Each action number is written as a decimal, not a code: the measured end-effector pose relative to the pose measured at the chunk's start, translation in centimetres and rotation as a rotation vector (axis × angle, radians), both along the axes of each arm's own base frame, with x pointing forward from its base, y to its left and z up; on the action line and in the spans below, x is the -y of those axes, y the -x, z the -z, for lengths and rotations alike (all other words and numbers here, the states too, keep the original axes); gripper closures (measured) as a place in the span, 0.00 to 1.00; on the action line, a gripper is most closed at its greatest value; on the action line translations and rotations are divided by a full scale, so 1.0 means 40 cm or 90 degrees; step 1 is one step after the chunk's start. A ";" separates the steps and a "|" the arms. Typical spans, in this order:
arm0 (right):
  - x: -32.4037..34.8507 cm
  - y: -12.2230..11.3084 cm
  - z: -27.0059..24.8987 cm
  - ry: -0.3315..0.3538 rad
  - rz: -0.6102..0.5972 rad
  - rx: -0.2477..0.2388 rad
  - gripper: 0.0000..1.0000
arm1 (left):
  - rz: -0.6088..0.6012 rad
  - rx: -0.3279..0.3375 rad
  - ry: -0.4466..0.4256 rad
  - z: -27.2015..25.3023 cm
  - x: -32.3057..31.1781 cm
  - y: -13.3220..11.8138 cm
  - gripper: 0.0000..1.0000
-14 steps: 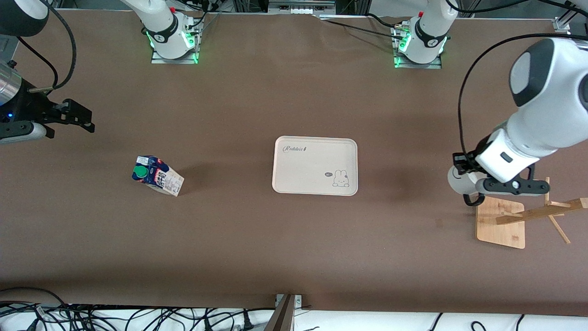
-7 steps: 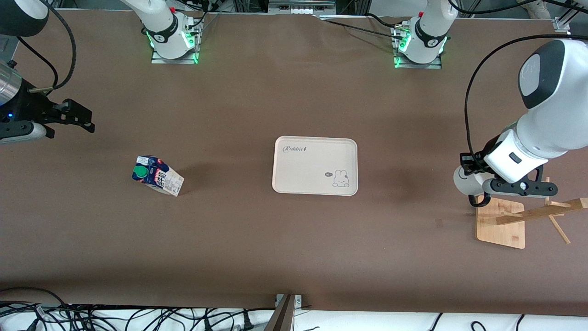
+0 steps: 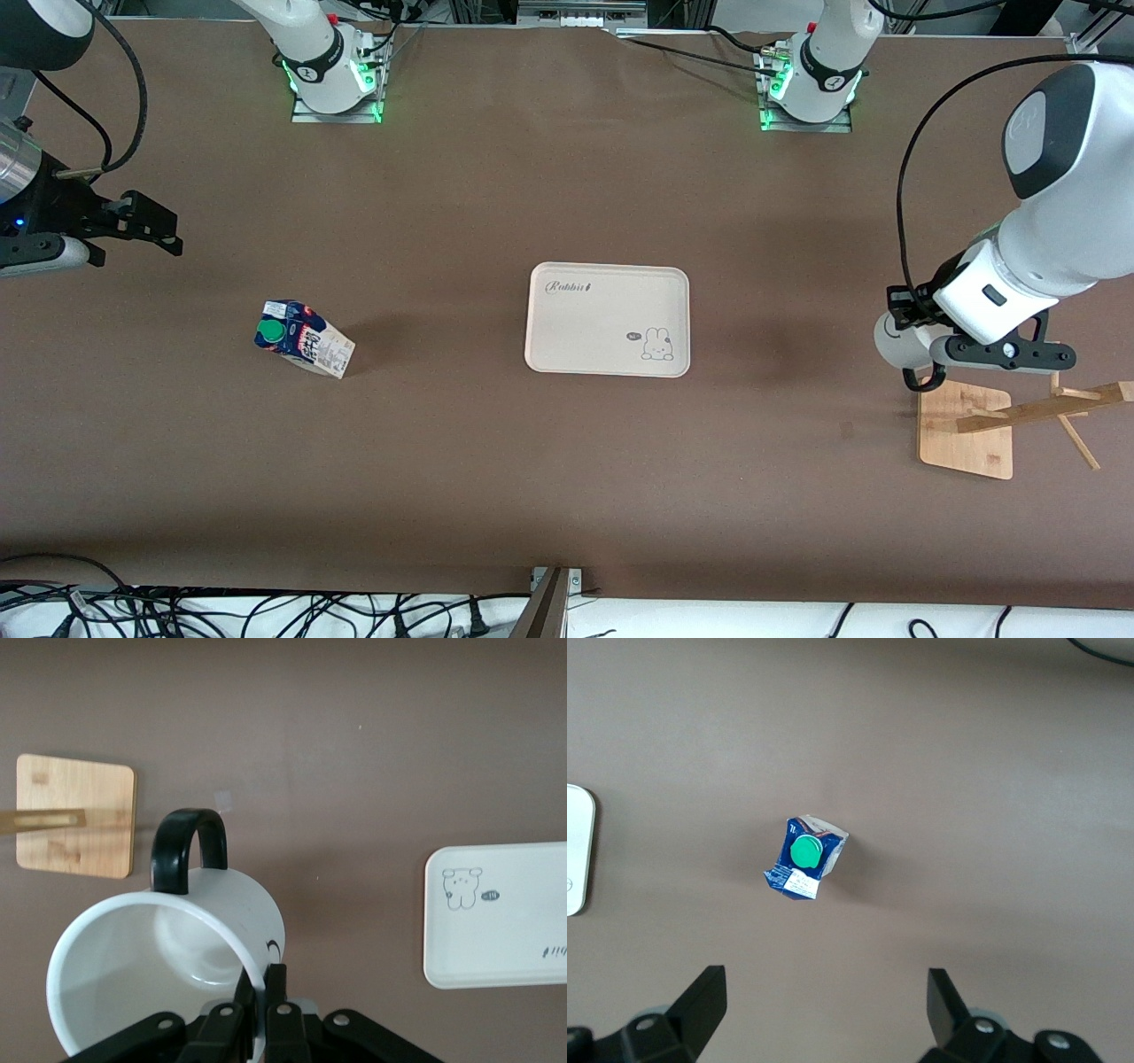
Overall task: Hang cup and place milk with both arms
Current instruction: 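Lift the white mug with the left gripper toward the wooden stand, then move the mug around the stand, aligning its handle with a peg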
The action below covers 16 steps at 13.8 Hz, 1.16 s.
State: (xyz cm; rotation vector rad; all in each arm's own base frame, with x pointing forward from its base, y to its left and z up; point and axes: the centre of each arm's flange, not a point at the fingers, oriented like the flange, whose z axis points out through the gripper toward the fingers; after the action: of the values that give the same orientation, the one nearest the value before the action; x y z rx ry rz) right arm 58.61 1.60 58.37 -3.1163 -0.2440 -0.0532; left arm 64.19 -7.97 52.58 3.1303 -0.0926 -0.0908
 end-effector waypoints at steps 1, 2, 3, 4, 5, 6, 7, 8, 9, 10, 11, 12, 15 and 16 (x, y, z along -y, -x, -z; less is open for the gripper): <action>0.000 0.000 0.000 0.000 0.000 0.000 0.00 | -0.001 -0.009 -0.002 -0.005 -0.003 0.008 0.93; 0.000 0.000 0.000 0.000 0.000 0.000 0.00 | -0.002 -0.008 -0.002 -0.020 -0.007 0.015 0.93; 0.000 0.000 0.000 0.000 0.000 0.000 0.00 | -0.005 -0.005 -0.003 -0.041 -0.015 0.024 0.93; 0.000 0.000 0.000 0.000 0.000 0.000 0.00 | -0.009 -0.006 -0.004 -0.063 -0.027 0.036 0.93; 0.000 0.000 0.000 0.000 0.000 0.000 0.00 | -0.017 -0.006 -0.005 -0.081 -0.046 0.046 0.93; 0.000 0.000 0.000 0.000 0.000 0.000 0.00 | -0.029 -0.004 -0.004 -0.092 -0.076 0.049 0.93; 0.000 0.000 0.000 0.000 0.000 0.000 0.00 | -0.045 -0.004 0.002 -0.096 -0.112 0.049 0.93; 0.000 0.000 0.000 0.000 0.000 0.000 0.00 | -0.060 -0.007 0.014 -0.093 -0.150 0.047 0.93; 0.000 0.000 0.000 0.000 0.000 0.000 0.00 | -0.070 -0.010 0.021 -0.087 -0.183 0.046 0.93; 0.000 0.000 0.000 0.000 0.000 0.000 0.00 | -0.076 -0.013 0.026 -0.080 -0.207 0.044 0.93; 0.000 0.000 0.000 0.000 0.000 0.000 0.00 | -0.081 -0.016 0.028 -0.072 -0.222 0.042 0.93; 0.000 0.000 0.000 0.000 0.000 0.000 0.00 | -0.086 -0.020 0.030 -0.064 -0.233 0.039 0.93; 0.000 0.000 0.000 0.000 0.000 0.000 0.00 | -0.100 -0.028 0.036 -0.039 -0.263 0.030 0.93; 0.000 0.000 0.000 0.000 0.000 0.000 0.00 | -0.104 -0.023 0.044 -0.038 -0.269 0.027 0.93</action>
State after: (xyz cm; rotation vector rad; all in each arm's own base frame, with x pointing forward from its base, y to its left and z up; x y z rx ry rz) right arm 58.62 1.59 58.37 -3.1164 -0.2430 -0.0532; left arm 63.13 2.80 54.10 3.0517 0.1572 -0.1387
